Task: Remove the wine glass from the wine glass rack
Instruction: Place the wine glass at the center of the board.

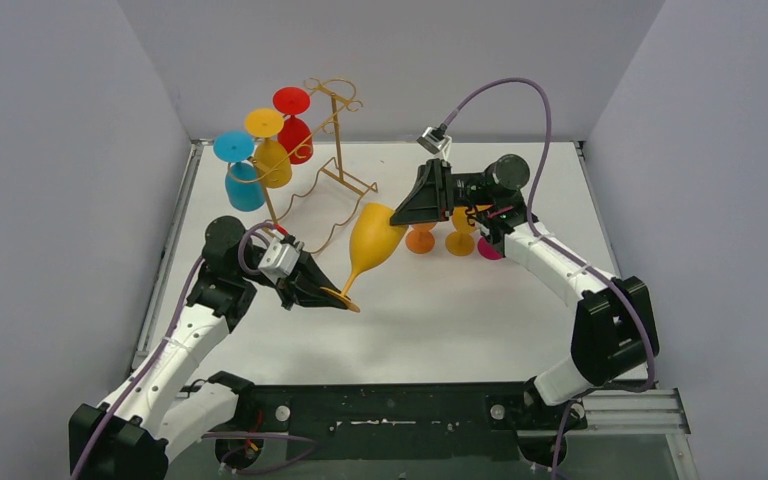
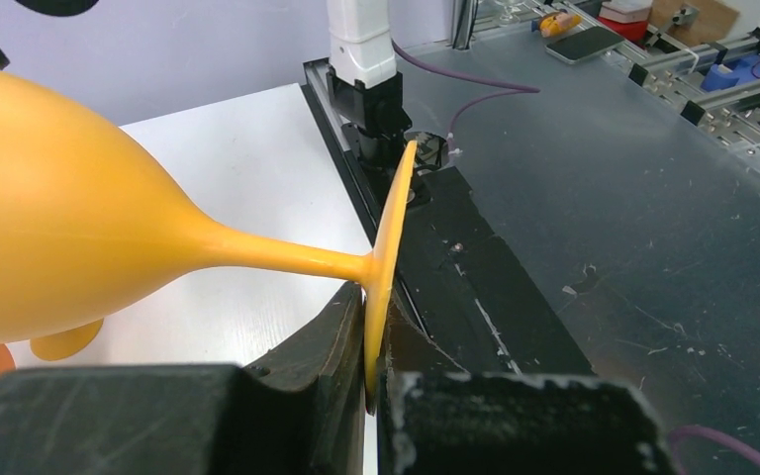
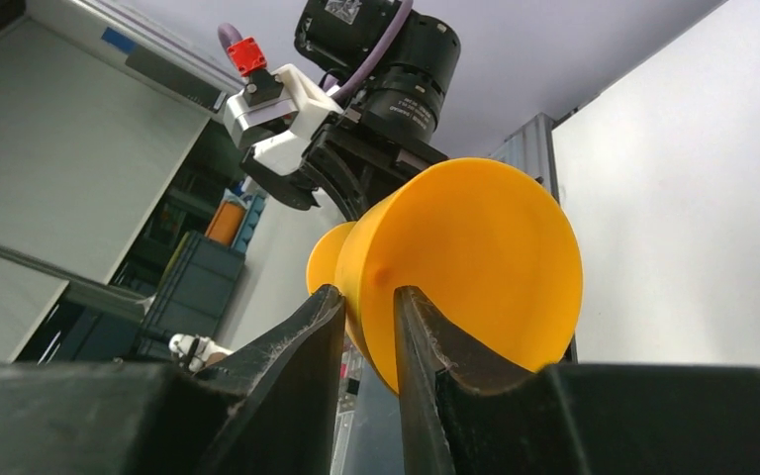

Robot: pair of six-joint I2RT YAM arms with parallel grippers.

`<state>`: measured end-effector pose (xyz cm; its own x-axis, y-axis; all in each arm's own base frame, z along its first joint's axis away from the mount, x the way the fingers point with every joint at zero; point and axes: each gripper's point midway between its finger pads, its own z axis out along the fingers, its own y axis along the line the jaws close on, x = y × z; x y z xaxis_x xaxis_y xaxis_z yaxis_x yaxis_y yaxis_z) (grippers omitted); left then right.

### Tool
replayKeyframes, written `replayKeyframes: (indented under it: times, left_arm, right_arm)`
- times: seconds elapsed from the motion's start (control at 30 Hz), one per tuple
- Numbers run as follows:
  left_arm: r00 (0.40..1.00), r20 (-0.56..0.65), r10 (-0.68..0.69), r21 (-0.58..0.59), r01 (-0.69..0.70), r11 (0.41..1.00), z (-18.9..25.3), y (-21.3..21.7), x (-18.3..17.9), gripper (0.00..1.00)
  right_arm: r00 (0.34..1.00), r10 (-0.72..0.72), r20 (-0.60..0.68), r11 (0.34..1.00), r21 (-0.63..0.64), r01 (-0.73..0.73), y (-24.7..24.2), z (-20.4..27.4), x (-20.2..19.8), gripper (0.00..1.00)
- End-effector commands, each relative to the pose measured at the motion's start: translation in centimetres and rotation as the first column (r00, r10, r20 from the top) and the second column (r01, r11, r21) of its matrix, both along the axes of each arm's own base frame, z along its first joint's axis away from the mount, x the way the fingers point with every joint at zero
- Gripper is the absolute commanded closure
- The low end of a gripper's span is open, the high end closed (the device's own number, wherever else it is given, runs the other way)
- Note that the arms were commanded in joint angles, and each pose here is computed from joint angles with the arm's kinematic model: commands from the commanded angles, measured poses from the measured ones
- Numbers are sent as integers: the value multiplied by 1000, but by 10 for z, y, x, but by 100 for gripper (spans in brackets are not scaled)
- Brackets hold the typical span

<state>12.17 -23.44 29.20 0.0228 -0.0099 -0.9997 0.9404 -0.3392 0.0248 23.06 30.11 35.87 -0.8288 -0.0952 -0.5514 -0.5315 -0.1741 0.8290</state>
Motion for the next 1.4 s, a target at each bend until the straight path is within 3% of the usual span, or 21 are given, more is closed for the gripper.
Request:
replayKeyframes:
  times: [0.0,0.07,0.17,0.5,0.73,0.8,0.83,1.13,1.23,1.3,1.37]
  left_arm:
    - [998,70,-4,-24,5,1000,16,1,4,100]
    - [998,64,-4,-22,6,1000,15,1,3,100]
    - [998,58,-4,-20,5,1000,14,1,2,100]
    - [998,55,-1,-19,2,1000,12,1,5,100]
    - [999,45,14,-16,-14,1000,12,1,8,100]
    - [999,37,40,-16,-39,999,13,1,12,79]
    - [998,37,47,-17,-46,999,13,2,12,74]
    - [995,33,99,-23,-98,995,19,2,19,45]
    - [992,36,119,-28,-118,993,23,3,21,33]
    - [987,20,162,-30,-162,986,27,4,26,17]
    - [976,4,216,-36,-215,976,32,5,33,7]
  right_arm:
    - [992,104,70,993,52,-108,0,25,-27,74]
    - [991,114,65,991,64,-118,-1,27,-29,67]
    - [989,131,64,987,80,-136,-3,29,-31,66]
    - [979,186,85,973,122,-196,-8,32,-42,98]
    - [980,169,107,973,142,-183,-11,36,-42,100]
    - [983,151,108,976,140,-165,-11,36,-40,100]
    - [985,138,105,979,138,-152,-12,36,-38,100]
    - [992,-21,127,999,44,15,-9,20,-17,100]
    - [980,-109,167,990,-72,123,-6,4,0,100]
    - [967,-153,203,968,-169,188,-8,-13,8,100]
    - [958,-182,222,940,-248,236,-13,-30,12,100]
